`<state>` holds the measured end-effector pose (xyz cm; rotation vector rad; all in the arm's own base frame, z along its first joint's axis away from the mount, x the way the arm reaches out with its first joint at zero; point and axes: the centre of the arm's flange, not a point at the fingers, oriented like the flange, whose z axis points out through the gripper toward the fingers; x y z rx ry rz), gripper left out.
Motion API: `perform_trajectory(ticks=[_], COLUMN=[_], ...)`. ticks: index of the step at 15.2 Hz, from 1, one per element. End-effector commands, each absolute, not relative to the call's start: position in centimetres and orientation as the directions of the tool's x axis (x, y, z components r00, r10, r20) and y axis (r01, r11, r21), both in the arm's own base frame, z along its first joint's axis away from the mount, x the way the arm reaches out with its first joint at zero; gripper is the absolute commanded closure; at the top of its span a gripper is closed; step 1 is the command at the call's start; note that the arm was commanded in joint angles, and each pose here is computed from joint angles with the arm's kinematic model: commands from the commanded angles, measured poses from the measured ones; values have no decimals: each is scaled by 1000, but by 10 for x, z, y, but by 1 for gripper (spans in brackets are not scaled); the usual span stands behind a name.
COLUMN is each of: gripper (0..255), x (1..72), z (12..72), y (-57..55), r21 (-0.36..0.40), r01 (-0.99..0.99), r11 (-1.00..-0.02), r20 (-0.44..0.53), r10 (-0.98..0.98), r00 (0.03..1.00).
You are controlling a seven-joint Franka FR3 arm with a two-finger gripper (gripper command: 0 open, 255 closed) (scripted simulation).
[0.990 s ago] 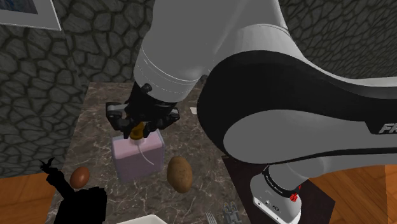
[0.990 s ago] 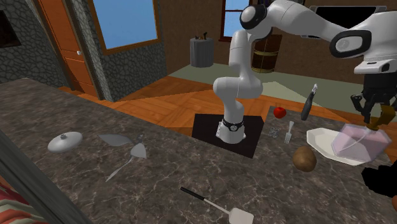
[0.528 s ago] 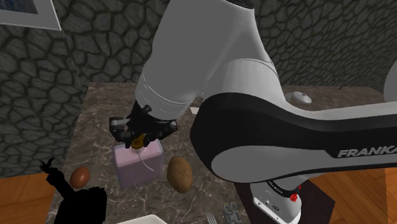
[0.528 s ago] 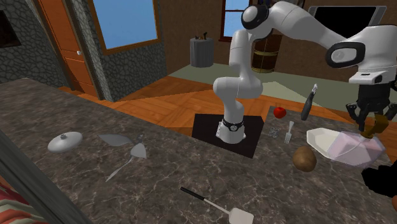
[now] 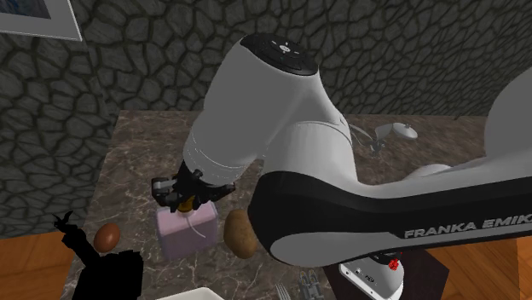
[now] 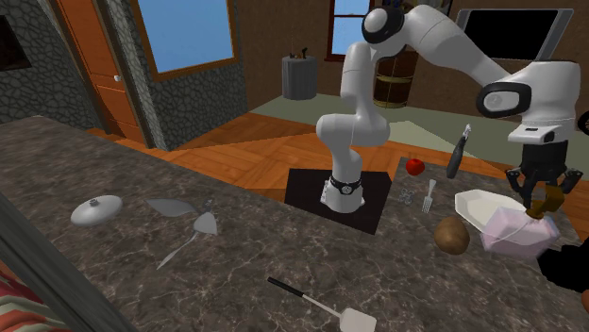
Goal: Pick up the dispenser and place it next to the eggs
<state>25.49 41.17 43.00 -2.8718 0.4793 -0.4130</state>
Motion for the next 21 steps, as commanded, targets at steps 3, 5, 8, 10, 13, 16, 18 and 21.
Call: perform_trajectory(ticks=[3, 5, 8, 10, 13, 16, 18, 21], gripper=[255, 255, 255, 255, 255, 255, 0, 0], x=[254, 254, 254, 254, 254, 254, 254, 254], z=[410, 399, 385, 385, 385, 385, 385, 385], y=[413, 413, 413, 413, 413, 413, 413, 413], r21=[-241, -241, -241, -241, -241, -241, -241, -241], r01=[-287, -287, -287, -287, -287, -287, -287, -287], r11=[-927, -927, -927, -927, -927, -927, -927, -927], r20=[239, 239, 239, 239, 239, 239, 239, 239], r10=[-343, -343, -343, -343, -343, -343, -343, -343], r00=[908, 908, 908, 908, 908, 908, 908, 908])
